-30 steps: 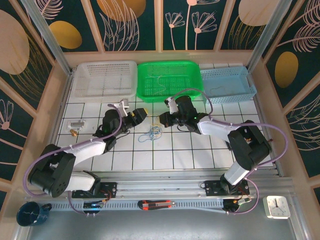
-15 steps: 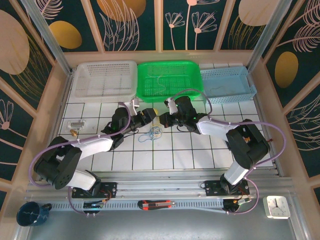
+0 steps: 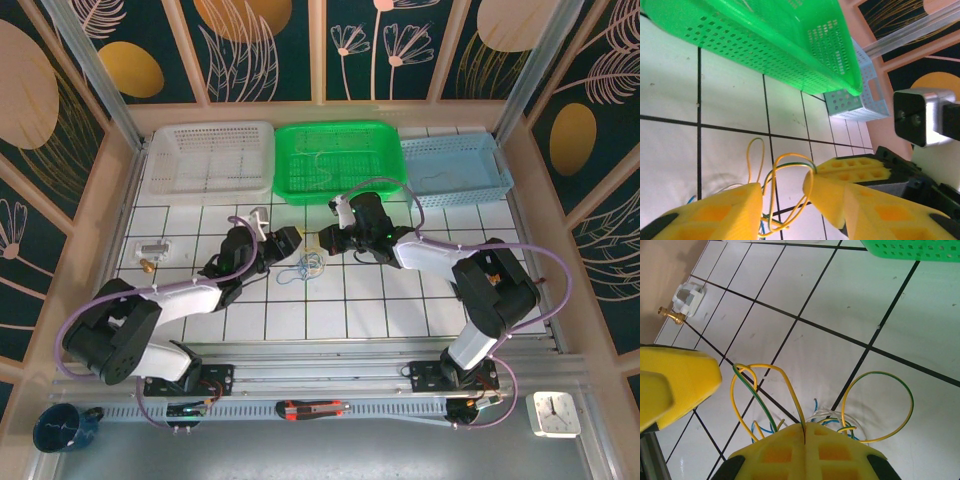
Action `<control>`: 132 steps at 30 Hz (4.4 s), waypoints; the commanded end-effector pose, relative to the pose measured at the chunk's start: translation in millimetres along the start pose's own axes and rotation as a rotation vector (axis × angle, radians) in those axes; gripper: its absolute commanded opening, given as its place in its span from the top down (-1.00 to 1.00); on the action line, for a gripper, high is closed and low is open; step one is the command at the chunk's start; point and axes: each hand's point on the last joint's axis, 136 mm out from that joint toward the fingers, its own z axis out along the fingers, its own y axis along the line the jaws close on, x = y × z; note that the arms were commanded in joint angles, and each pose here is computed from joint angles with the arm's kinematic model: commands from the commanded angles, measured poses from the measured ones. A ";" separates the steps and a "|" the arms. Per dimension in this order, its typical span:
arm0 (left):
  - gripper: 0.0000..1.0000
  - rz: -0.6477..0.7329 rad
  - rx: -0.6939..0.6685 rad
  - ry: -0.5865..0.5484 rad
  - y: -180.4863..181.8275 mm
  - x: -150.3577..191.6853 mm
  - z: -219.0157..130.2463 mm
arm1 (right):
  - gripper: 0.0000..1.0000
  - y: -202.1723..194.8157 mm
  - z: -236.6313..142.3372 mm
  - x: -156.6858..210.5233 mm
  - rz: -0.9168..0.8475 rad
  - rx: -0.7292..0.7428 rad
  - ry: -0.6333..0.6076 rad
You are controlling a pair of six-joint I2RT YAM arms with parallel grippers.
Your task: Untangle the cables
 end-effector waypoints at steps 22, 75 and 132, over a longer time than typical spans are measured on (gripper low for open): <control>0.56 0.045 0.049 0.031 -4.5 3.2 28.1 | 1.00 13.1 -4.7 -3.8 0.016 -0.057 -0.032; 1.00 0.145 0.271 0.049 -59.1 1.7 2.8 | 0.02 61.9 -57.0 -61.6 0.007 -0.250 -0.128; -0.88 0.263 0.156 -0.058 -42.5 -13.1 -18.4 | 1.00 46.0 -151.1 -157.7 -0.044 -0.037 -0.499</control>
